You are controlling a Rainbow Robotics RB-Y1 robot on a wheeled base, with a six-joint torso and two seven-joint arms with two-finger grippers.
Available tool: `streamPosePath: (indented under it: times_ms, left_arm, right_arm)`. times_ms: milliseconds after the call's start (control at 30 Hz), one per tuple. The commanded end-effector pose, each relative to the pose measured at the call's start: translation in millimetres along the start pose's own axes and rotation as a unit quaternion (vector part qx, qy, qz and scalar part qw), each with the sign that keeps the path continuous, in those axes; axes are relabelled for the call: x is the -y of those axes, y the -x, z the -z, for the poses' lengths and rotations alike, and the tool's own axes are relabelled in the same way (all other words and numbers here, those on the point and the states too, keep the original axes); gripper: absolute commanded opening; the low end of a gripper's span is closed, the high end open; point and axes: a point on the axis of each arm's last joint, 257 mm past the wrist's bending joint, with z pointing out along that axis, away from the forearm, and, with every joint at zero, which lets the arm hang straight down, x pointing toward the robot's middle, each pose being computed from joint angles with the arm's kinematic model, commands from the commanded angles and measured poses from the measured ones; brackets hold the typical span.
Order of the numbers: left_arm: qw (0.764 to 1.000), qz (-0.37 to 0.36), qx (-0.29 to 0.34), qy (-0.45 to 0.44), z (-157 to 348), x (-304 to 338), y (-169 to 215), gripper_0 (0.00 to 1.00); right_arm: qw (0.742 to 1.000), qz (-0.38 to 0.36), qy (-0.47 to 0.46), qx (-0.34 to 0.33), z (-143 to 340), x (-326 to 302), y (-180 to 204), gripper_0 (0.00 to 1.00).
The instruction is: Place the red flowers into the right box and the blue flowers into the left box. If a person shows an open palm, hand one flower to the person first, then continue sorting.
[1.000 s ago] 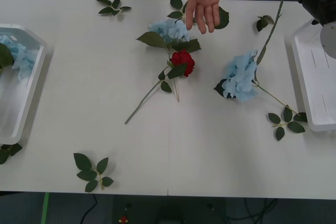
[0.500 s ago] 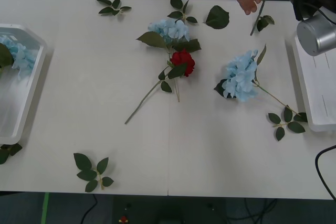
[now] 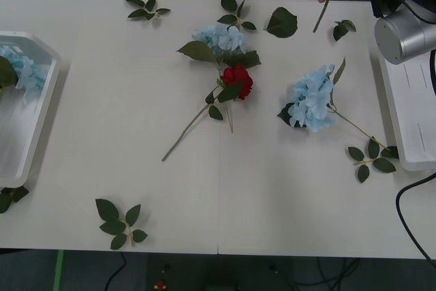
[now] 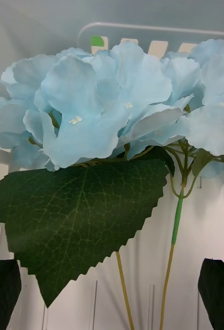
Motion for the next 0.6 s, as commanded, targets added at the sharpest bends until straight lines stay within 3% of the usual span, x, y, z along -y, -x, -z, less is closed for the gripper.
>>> streamPosePath:
  times_ms: [33,67,233,267,467,600]
  left_arm:
    - [1.0,-0.012,0.006,0.002,-1,-2,-3,1.0]
    - [1.0,-0.012,0.006,0.002,-1,-2,-3,1.0]
    - [1.0,-0.012,0.006,0.002,-1,-2,-3,1.0]
    - [1.0,-0.012,0.006,0.002,-1,-2,-3,1.0]
    - [1.0,-0.012,0.006,0.002,-1,-2,-3,1.0]
    - [1.0,-0.012,0.006,0.002,-1,-2,-3,1.0]
  right_arm:
    - [0.999,-0.009,0.018,0.03,-10,-19,31,0.83]
    - [0.999,-0.011,0.019,0.03,-10,-20,31,0.92]
    - [0.999,-0.011,0.019,0.03,-10,-20,31,0.92]
    - [0.999,-0.023,0.017,0.016,-10,-19,22,1.0]
    - [1.0,-0.024,0.011,-0.001,-8,-15,11,1.0]
    - [0.999,-0.008,-0.002,-0.047,-2,-3,-4,1.0]
